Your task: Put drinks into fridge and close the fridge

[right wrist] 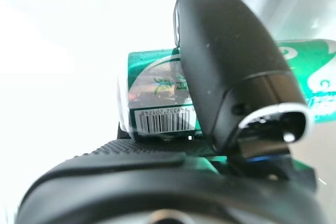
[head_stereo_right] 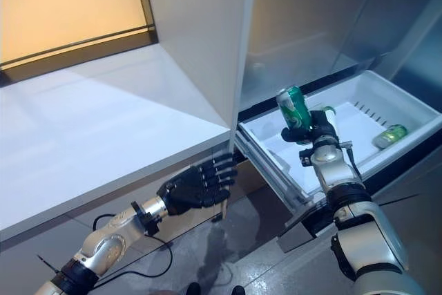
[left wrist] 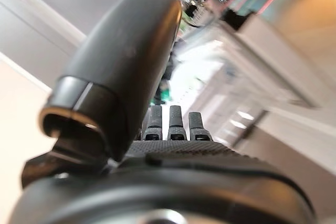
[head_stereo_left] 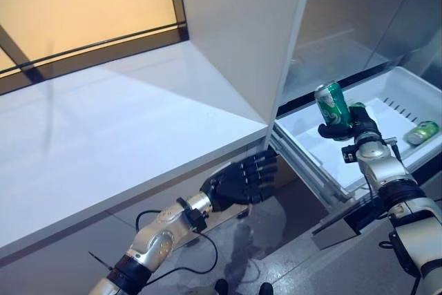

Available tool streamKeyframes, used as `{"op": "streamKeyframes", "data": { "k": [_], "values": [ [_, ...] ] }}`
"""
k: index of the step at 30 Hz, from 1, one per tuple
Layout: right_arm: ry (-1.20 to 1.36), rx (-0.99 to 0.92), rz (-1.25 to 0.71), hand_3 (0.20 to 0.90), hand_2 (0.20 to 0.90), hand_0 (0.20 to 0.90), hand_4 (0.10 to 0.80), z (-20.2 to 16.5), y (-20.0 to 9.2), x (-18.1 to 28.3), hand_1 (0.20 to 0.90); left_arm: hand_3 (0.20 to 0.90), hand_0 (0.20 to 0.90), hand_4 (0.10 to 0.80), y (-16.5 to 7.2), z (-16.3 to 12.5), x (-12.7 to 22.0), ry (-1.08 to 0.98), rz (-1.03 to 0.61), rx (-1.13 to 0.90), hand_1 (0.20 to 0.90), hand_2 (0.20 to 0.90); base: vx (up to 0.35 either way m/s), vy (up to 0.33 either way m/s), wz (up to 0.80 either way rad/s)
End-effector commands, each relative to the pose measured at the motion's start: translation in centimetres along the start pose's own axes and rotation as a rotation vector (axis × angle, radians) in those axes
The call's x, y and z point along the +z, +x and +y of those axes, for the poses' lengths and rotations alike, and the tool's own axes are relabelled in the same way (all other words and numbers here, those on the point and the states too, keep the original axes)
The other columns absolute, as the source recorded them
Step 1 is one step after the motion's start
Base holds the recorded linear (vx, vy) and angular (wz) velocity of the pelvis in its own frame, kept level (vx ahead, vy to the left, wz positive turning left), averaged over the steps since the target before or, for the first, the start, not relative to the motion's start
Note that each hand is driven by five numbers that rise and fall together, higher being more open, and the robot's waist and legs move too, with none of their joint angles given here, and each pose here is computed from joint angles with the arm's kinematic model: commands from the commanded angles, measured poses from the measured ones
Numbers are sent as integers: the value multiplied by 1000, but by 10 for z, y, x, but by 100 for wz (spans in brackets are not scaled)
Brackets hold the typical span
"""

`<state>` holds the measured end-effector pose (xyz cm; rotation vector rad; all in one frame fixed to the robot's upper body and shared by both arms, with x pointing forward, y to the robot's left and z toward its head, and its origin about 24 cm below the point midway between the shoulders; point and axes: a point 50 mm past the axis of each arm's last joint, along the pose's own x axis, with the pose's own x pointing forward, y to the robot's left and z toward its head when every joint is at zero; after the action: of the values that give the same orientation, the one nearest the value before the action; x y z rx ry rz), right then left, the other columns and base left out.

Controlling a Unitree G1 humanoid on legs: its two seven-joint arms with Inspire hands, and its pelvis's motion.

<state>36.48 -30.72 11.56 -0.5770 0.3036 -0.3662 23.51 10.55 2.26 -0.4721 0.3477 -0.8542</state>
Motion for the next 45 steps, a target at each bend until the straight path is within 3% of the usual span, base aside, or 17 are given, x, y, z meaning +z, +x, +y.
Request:
{"op": "streamKeyframes", "data": {
  "k": [1, 5, 11, 24, 25, 26, 27, 35, 45],
  "values": [
    [16, -255, -368, 200, 300, 300, 100, -96, -9, 123, 300, 900, 900, 800, 0, -15, 5, 85, -28, -135, 900, 900, -113, -31, 20],
    [-26, -241, -255, 200, 300, 300, 100, -101, -3, 104, 300, 900, 900, 800, -10, 1, -15, 163, 62, -31, 900, 900, -39, -31, 16],
    [-132, -175, -56, 200, 300, 300, 100, -97, 5, 54, 300, 900, 900, 800, -40, 46, -57, 261, 210, 282, 900, 900, 25, -16, 3],
    [-201, -45, 160, 200, 300, 300, 100, -91, 4, 10, 300, 900, 900, 800, -87, 107, -63, 369, 331, 748, 900, 900, -61, -52, 0],
    [-203, -43, 161, 269, 359, 359, 169, -91, 4, 10, 359, 900, 900, 800, -88, 108, -64, 370, 336, 755, 900, 900, -58, -27, 1],
    [-214, -21, 191, 543, 594, 594, 443, -92, 3, 6, 594, 900, 900, 800, -94, 112, -67, 371, 370, 790, 900, 900, -60, -18, 0],
    [-217, -5, 210, 900, 900, 900, 800, -94, 3, 5, 900, 900, 900, 800, -98, 114, -68, 376, 394, 813, 900, 900, -64, -17, -1],
    [-177, -1, 158, 900, 900, 900, 800, -99, 2, 12, 900, 900, 900, 800, -116, 122, -75, 387, 482, 905, 900, 900, -58, -1, -2],
    [96, -129, -329, 900, 900, 900, 800, -118, -21, 93, 900, 900, 900, 800, -131, 121, -82, 368, 496, 965, 900, 900, -34, 9, -10]
  ]
}}
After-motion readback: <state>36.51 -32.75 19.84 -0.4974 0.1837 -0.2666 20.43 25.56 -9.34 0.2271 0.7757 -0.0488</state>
